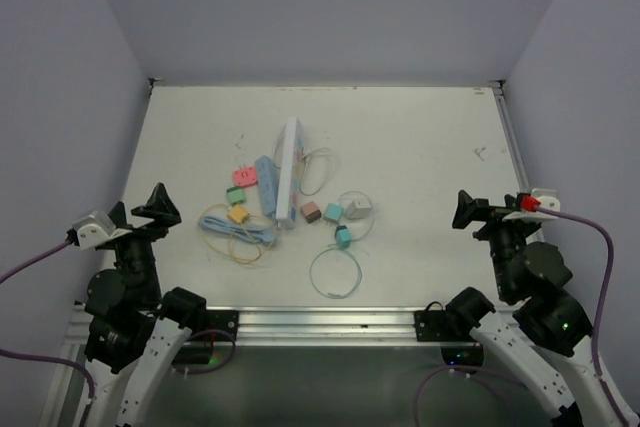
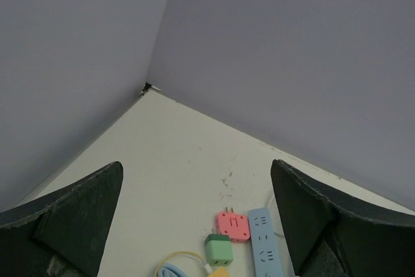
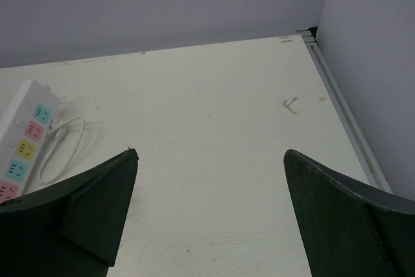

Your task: Pull the plug off the socket

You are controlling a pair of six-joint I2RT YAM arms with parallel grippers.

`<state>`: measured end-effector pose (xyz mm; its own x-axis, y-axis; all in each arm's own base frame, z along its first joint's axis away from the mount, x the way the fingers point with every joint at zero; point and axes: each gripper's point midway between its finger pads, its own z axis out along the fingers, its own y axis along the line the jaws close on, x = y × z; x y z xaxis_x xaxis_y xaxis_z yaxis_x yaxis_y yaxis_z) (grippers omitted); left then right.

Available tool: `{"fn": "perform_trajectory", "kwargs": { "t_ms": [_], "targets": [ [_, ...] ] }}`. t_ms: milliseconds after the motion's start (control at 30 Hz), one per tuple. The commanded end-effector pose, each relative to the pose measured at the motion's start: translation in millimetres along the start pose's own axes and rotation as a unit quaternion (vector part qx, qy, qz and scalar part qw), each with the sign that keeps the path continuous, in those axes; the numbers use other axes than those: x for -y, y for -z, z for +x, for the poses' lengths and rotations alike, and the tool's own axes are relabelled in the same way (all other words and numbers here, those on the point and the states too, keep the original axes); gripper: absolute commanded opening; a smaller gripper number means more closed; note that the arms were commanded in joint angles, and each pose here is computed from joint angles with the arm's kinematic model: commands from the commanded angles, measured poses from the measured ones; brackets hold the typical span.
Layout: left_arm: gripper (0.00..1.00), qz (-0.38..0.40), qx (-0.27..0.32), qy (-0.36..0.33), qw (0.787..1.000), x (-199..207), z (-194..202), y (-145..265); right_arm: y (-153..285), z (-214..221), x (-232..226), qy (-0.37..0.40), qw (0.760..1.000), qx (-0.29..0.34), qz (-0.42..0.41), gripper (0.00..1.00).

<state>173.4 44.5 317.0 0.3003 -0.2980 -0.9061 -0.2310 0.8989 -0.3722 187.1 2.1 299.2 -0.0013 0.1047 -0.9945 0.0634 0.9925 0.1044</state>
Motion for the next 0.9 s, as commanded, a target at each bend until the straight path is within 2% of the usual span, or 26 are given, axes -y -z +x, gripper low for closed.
{"fn": "perform_trajectory", "kwargs": {
  "t_ms": [0, 133, 867],
  "targets": [
    [1.00, -0.036, 0.029, 0.005, 0.999, -16.2, -11.1, 3.1, -6.4, -9.5, -4.8, 0.003, 1.000, 0.012, 0.000, 0.99],
    [1.00, -0.058, 0.018, 0.002, 0.998, -21.1, -5.7, 0.8, -10.6, -5.7, -11.6, 0.014, 1.000, 0.001, -0.009, 0.99],
    [1.00, -0.059, -0.003, -0.005, 0.998, -17.3, 3.1, -3.8, -9.1, -5.8, -18.7, 0.016, 0.999, -0.004, -0.031, 0.99]
  ]
}}
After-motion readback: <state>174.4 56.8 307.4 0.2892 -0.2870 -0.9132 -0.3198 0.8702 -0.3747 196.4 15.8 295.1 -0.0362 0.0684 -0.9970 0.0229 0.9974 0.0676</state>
